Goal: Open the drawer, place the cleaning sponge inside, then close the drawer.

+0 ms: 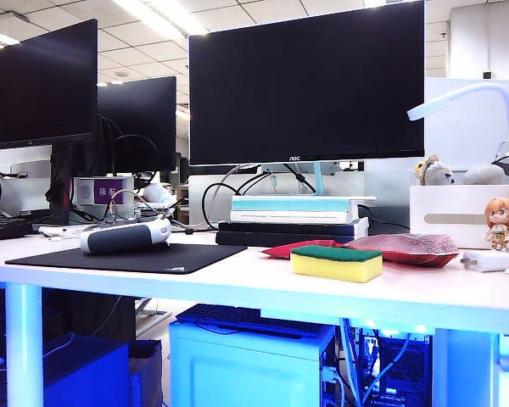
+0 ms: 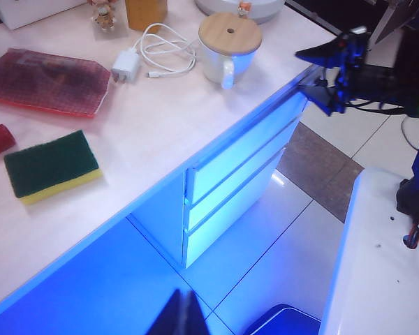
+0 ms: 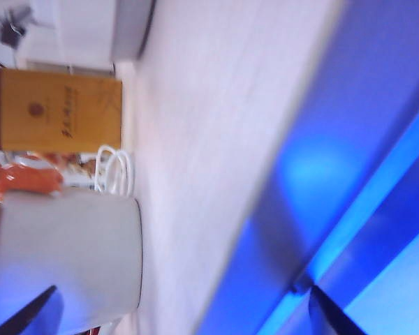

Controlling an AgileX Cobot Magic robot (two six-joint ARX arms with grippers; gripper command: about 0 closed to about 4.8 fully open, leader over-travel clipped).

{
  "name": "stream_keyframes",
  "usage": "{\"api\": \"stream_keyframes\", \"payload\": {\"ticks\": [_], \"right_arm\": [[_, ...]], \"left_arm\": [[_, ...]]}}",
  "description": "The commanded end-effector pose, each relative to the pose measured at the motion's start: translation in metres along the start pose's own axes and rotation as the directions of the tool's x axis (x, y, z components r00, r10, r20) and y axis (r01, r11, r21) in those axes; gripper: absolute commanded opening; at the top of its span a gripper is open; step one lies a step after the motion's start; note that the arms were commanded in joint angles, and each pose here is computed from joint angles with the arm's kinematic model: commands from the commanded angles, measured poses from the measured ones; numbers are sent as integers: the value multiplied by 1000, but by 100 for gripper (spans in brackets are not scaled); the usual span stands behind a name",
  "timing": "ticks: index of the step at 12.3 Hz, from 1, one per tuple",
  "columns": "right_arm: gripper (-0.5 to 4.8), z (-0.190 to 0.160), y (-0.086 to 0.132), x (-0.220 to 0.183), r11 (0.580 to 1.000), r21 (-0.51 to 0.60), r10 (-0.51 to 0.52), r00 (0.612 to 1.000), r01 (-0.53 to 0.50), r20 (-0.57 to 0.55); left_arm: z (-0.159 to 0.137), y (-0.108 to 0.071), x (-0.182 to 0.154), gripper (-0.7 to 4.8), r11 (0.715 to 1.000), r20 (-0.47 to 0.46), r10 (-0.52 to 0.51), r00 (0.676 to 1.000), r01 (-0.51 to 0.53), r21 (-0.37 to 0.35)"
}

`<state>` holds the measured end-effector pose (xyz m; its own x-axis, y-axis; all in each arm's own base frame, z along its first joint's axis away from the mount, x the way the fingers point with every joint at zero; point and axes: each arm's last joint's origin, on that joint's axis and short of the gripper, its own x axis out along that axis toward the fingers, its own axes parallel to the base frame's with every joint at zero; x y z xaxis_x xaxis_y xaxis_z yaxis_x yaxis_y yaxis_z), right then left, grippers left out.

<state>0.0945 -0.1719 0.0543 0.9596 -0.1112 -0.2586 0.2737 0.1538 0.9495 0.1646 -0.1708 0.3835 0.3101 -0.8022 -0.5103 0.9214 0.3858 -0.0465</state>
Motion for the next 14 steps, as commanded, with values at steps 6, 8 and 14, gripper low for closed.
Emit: {"api": "stream_keyframes", "payload": {"ticks": [6,8,14], "right_arm": [[479,2,1,11,998,-25,-55,997,56,57],[479,0,-3,12,997,-16,-72,996,73,55],[479,3,-3,15,999,-27,-22,999,23,48]], "left_arm": [[2,0,-1,-5,1000,12,-1,1000,1,5],[2,0,-1,-5,1000,12,-1,1000,1,5],[2,0,-1,-5,1000,12,-1,1000,1,5]]}}
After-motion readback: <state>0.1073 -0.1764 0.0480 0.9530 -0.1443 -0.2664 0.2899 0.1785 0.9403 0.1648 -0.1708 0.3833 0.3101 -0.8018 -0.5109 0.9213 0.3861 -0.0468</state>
